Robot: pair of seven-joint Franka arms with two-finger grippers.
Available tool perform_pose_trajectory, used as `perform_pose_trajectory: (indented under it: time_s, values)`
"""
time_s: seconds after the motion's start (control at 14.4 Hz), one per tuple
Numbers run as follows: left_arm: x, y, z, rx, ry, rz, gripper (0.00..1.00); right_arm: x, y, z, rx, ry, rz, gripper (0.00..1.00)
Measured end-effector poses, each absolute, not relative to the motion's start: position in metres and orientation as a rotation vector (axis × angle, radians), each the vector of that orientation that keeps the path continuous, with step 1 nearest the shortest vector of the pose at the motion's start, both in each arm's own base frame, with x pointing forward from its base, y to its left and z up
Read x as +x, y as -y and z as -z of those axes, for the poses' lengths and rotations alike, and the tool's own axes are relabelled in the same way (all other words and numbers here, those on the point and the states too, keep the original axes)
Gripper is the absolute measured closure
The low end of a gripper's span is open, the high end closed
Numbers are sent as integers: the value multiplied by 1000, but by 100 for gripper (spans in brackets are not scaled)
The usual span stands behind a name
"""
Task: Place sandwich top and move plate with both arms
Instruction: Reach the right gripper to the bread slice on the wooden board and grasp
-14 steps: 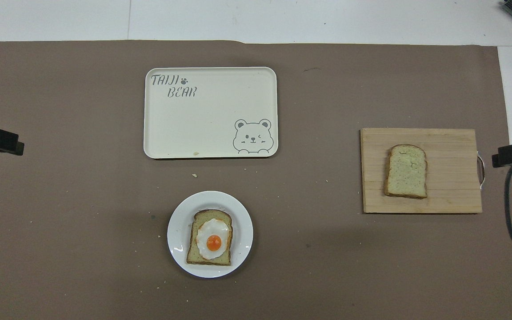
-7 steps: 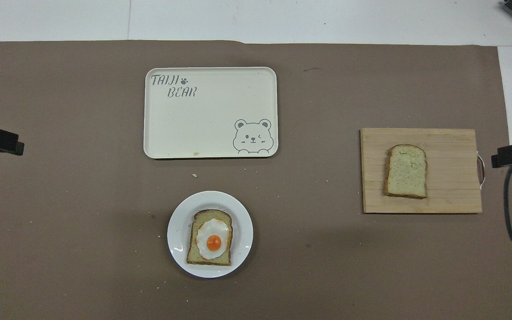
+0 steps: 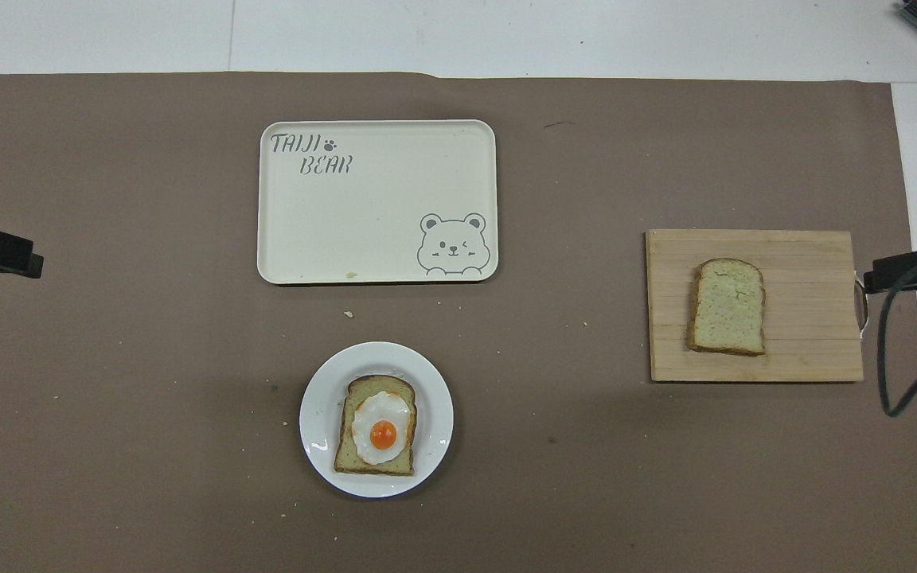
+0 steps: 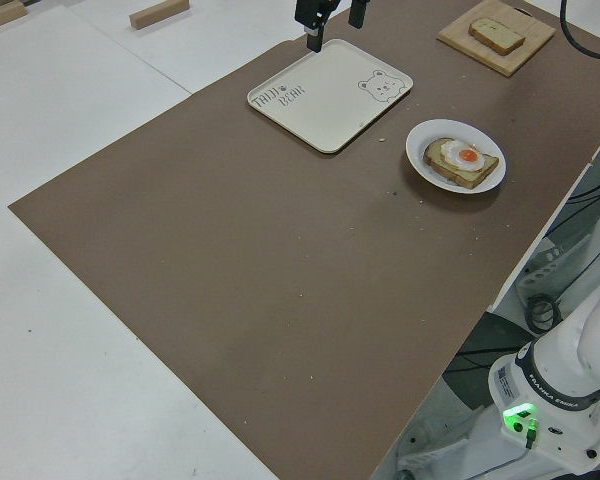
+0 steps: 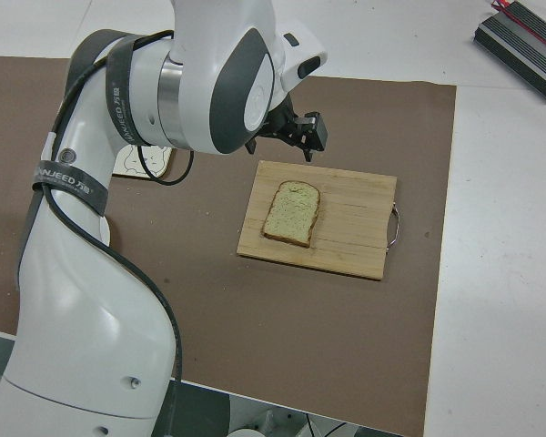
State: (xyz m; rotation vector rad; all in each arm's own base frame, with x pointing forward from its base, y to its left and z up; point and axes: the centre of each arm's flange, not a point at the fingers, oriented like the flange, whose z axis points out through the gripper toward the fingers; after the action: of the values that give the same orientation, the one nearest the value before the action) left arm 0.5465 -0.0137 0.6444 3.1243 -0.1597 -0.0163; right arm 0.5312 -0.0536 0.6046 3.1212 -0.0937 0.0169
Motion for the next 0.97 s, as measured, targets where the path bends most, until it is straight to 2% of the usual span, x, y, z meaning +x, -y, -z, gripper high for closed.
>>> perform_pose_trajectory:
  time_s: [0.62, 0.97]
  values:
    - [547, 14, -644, 3124, 160, 16, 0, 541, 74, -479, 3188, 208, 7, 0]
    - [547, 14, -644, 3124, 160, 16, 0, 554, 84, -422, 3204, 245, -9, 0]
